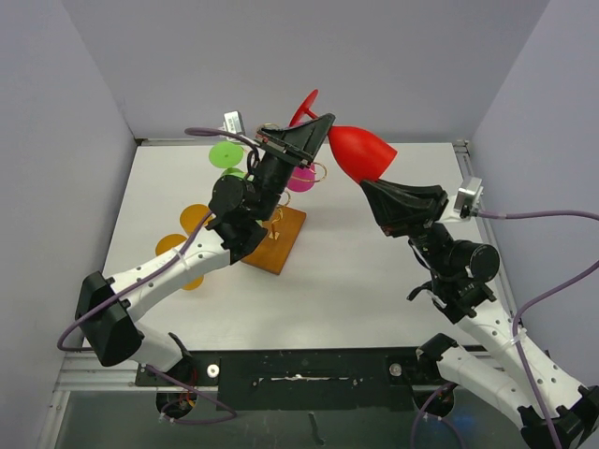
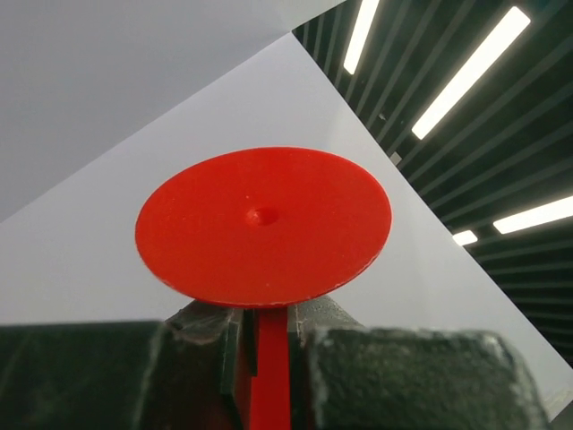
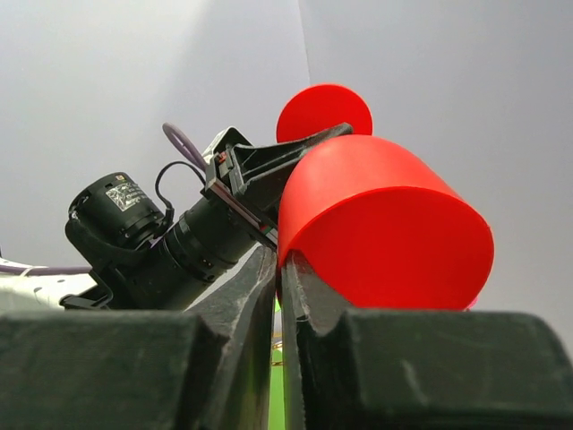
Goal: Place the wine glass upside down on the wine glass rack
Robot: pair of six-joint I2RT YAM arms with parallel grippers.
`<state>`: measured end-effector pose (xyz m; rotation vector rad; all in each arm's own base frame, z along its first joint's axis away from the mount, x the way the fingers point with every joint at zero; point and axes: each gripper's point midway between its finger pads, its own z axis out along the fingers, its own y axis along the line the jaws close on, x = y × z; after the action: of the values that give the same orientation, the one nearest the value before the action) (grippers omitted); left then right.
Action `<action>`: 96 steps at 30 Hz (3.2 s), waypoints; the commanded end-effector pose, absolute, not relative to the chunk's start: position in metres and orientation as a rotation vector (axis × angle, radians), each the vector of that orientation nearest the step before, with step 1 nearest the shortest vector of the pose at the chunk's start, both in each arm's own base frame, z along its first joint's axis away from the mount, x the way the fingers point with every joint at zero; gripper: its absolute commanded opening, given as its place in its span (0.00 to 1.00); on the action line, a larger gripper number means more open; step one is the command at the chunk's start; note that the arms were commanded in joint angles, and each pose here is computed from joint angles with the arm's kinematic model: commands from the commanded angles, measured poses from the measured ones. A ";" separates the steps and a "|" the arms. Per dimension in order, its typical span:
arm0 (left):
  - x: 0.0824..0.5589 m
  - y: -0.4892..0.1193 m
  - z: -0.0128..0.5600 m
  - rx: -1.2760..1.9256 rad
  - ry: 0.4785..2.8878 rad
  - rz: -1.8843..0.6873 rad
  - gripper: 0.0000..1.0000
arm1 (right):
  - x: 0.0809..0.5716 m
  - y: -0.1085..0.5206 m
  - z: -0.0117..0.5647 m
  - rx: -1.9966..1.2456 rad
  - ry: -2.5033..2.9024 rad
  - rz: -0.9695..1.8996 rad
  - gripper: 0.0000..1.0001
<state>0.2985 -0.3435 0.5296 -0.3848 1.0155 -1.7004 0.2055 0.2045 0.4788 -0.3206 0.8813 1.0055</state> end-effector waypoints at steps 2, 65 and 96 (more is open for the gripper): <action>0.276 -0.324 0.568 -0.331 0.883 -1.731 0.00 | 0.197 0.201 0.485 -0.310 0.866 1.028 0.12; 0.212 -0.399 0.477 0.858 0.727 -0.981 0.00 | 0.209 0.194 0.492 0.262 1.417 1.388 0.11; 0.212 -0.339 0.485 0.658 1.045 -0.968 0.66 | 0.238 0.147 0.501 0.563 1.194 1.291 0.00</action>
<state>0.2218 -0.3686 0.4588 0.7508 1.0644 -0.9713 0.2383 0.1670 0.4721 0.5241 1.3365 1.3157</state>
